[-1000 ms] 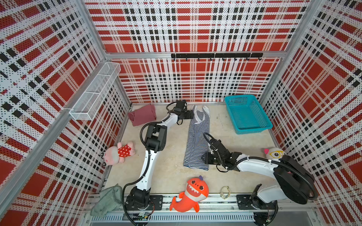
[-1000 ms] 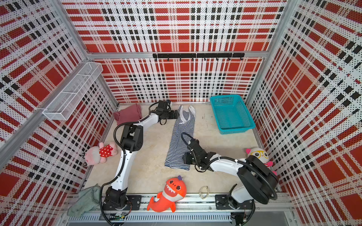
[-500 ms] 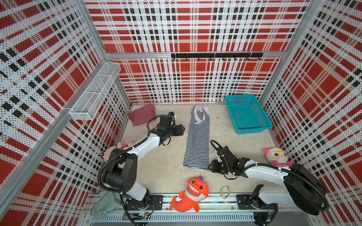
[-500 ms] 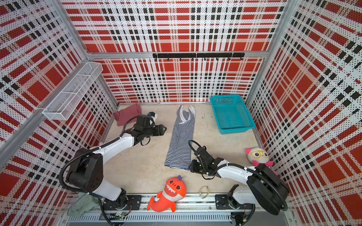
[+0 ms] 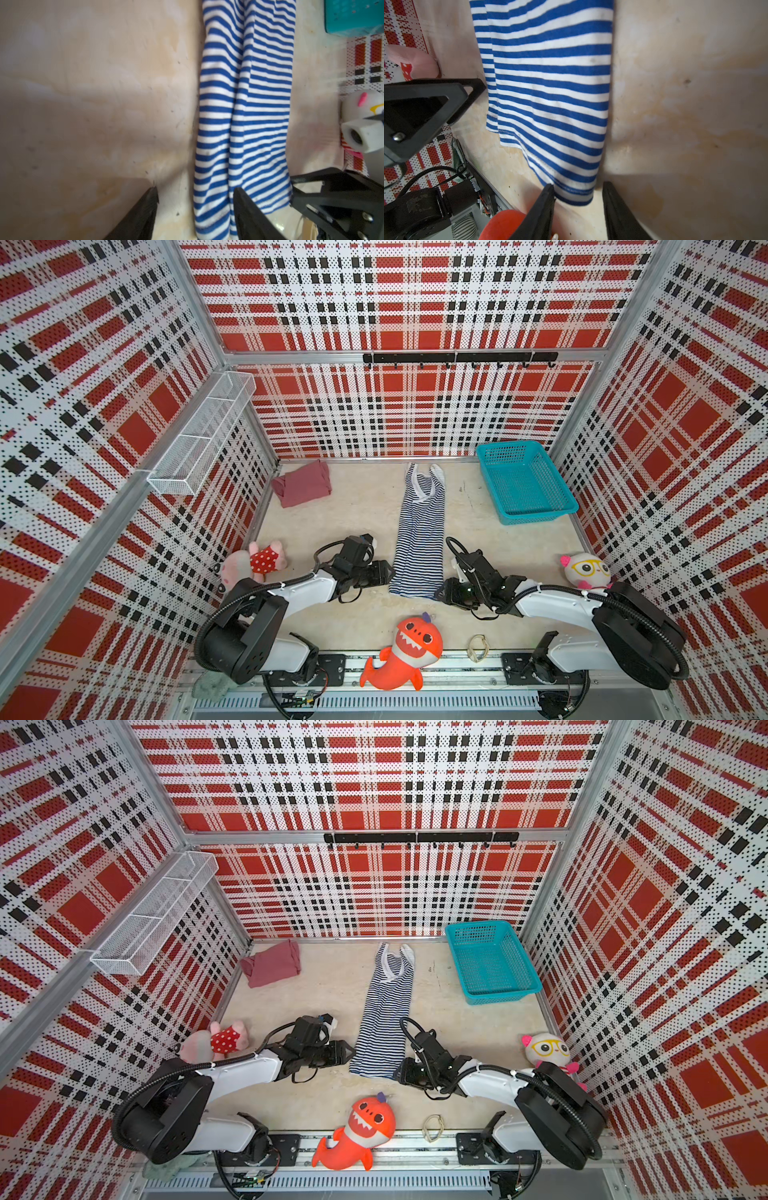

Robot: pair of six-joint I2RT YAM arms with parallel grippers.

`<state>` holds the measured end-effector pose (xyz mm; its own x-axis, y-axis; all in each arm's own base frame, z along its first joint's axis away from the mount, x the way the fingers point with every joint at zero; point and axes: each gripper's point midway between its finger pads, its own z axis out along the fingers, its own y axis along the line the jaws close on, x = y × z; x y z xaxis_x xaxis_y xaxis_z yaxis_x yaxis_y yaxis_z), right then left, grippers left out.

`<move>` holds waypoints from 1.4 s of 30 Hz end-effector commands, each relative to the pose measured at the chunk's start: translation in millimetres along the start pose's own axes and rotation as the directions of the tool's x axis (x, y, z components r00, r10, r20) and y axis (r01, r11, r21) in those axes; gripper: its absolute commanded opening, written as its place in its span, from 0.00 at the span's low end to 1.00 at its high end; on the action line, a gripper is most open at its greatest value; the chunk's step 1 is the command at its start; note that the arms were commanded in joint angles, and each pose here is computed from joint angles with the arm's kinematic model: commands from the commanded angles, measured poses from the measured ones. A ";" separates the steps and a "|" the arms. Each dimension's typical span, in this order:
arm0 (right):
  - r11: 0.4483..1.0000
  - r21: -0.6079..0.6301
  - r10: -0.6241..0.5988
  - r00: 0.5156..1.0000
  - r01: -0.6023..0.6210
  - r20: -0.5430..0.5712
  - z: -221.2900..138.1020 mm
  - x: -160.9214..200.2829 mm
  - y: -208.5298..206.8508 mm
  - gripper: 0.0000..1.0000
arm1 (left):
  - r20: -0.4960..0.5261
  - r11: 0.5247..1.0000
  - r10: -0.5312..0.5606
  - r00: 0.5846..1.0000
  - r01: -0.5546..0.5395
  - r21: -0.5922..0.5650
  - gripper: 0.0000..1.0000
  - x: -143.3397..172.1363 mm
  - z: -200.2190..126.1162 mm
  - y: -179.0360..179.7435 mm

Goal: Fold and stack tank tops
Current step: Fold the tank top at the center of the table.

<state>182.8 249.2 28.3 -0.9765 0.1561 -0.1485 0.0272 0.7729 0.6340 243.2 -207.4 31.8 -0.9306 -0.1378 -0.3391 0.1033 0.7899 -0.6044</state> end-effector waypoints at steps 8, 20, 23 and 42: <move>0.998 0.060 0.022 1.000 -0.022 0.004 6.2 1.1 -13.3 0.41 | -0.108 0.989 -0.119 0.987 0.108 -0.102 0.53 56.4 -5.3 28.0; 0.997 0.071 0.012 1.000 -0.012 0.006 10.4 0.4 -8.4 0.32 | -0.118 0.992 -0.124 0.985 0.119 -0.048 0.35 65.4 2.0 16.4; 0.996 0.083 0.008 1.000 -0.009 0.014 6.6 -0.7 -9.2 0.28 | -0.122 0.993 -0.114 0.986 0.108 -0.054 0.21 65.9 2.7 15.4; 0.964 0.233 -0.126 0.992 0.124 -0.005 -51.8 -1.4 -3.3 0.00 | -0.016 0.993 -0.112 0.994 0.113 0.030 0.00 57.4 -33.0 -31.8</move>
<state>175.3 227.7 57.4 -0.9759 0.0776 -0.2040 -0.0296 0.8791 0.4757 167.0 -223.8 47.0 -0.9556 -0.1627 -0.2459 0.0455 0.7427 -0.6681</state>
